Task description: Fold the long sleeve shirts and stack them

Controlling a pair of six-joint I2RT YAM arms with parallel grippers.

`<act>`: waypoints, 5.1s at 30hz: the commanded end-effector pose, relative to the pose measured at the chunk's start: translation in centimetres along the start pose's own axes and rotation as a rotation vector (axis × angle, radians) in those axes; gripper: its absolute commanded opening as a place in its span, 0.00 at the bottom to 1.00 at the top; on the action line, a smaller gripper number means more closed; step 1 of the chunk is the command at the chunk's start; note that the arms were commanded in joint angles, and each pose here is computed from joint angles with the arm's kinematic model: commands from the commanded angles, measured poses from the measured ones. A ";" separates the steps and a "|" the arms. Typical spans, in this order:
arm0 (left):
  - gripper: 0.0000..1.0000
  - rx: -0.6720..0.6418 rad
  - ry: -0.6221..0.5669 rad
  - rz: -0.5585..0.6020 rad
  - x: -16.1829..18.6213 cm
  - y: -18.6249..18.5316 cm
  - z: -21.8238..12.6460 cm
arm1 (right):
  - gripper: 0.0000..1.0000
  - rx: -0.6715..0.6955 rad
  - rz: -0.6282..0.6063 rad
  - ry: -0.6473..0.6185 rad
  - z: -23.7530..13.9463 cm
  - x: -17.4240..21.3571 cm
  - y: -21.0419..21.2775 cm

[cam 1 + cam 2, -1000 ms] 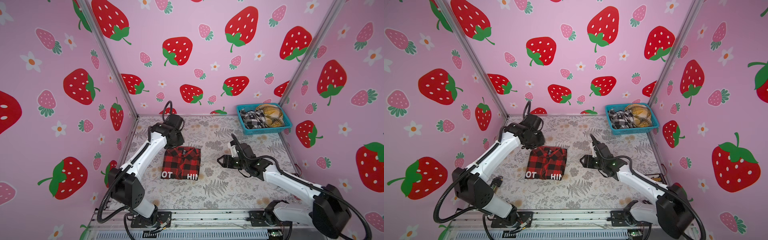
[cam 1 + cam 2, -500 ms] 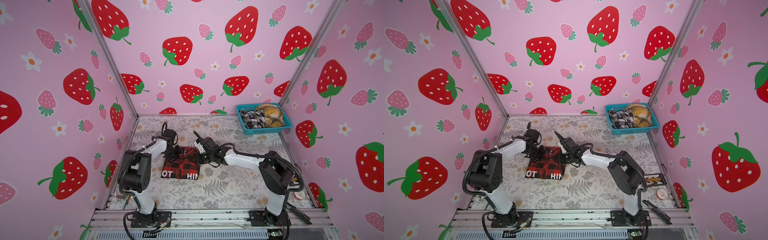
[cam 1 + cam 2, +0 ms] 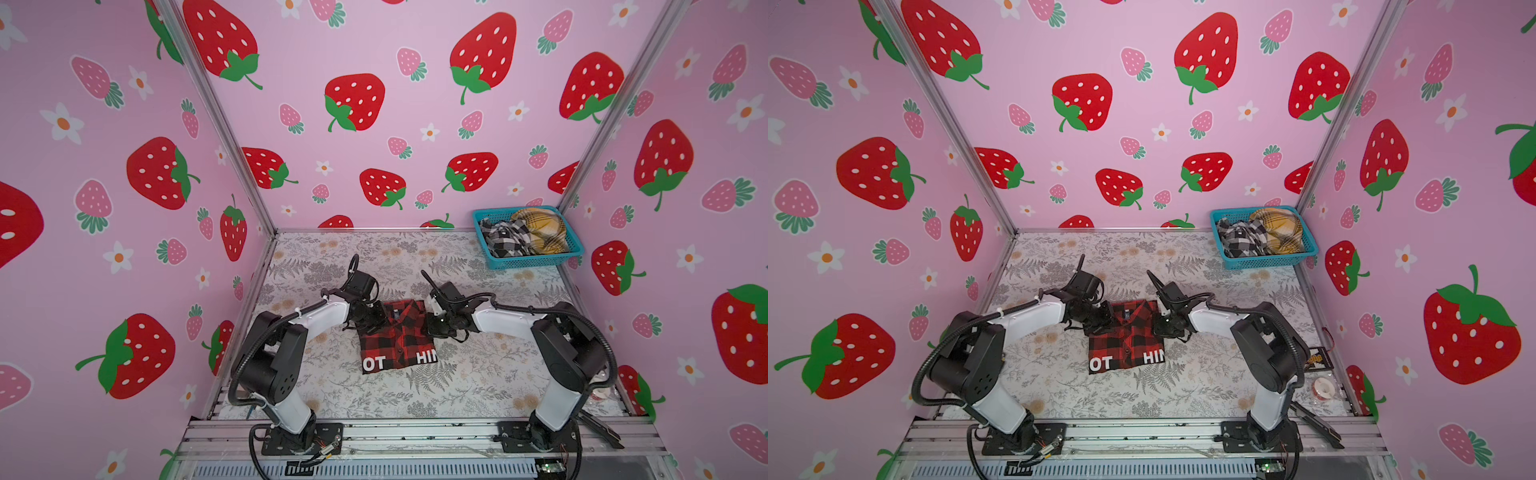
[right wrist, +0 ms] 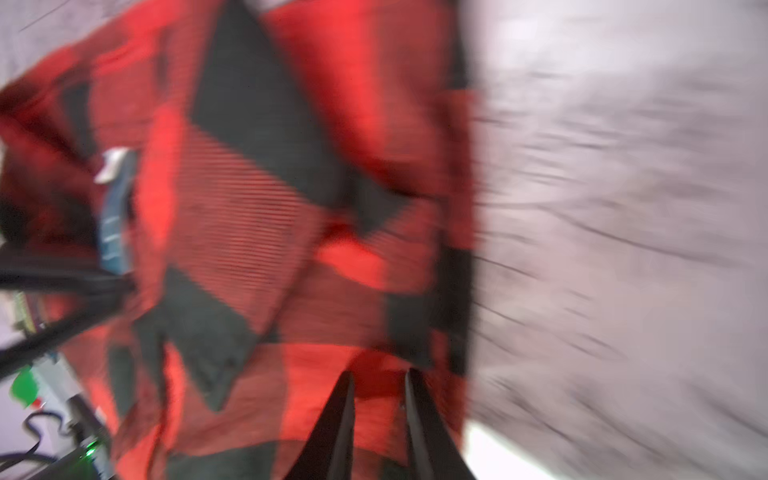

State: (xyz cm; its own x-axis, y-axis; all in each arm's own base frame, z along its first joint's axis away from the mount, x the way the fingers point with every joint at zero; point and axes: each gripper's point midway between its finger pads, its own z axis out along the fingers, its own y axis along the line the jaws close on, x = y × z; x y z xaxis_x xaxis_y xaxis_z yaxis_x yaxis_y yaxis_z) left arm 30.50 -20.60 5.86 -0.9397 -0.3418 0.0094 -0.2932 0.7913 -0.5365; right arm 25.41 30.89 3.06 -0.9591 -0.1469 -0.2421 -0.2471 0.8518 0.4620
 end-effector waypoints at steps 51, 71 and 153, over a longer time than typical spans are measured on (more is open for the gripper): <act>0.04 0.108 0.004 -0.111 -5.2 0.1 -1.9 | 0.22 -0.077 -0.208 -0.009 1.0 0.0 10.1; 0.16 0.105 0.006 -0.063 -8.3 -2.2 -1.1 | 0.26 -0.028 -0.183 -0.092 -5.5 2.6 7.3; 0.54 0.205 -0.311 -0.030 -1.4 4.1 -14.8 | 0.39 0.003 -0.087 -0.299 -9.1 -0.8 -0.2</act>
State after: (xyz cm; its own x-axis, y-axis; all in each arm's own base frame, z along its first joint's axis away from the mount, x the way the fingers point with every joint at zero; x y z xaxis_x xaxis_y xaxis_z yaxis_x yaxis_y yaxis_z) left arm 29.32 -7.90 17.52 -0.7596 -0.5268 -0.3814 -0.2448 0.7748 -0.5829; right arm 24.45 25.14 9.76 -0.8637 -0.1044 -0.4931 -0.3174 0.8726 0.3713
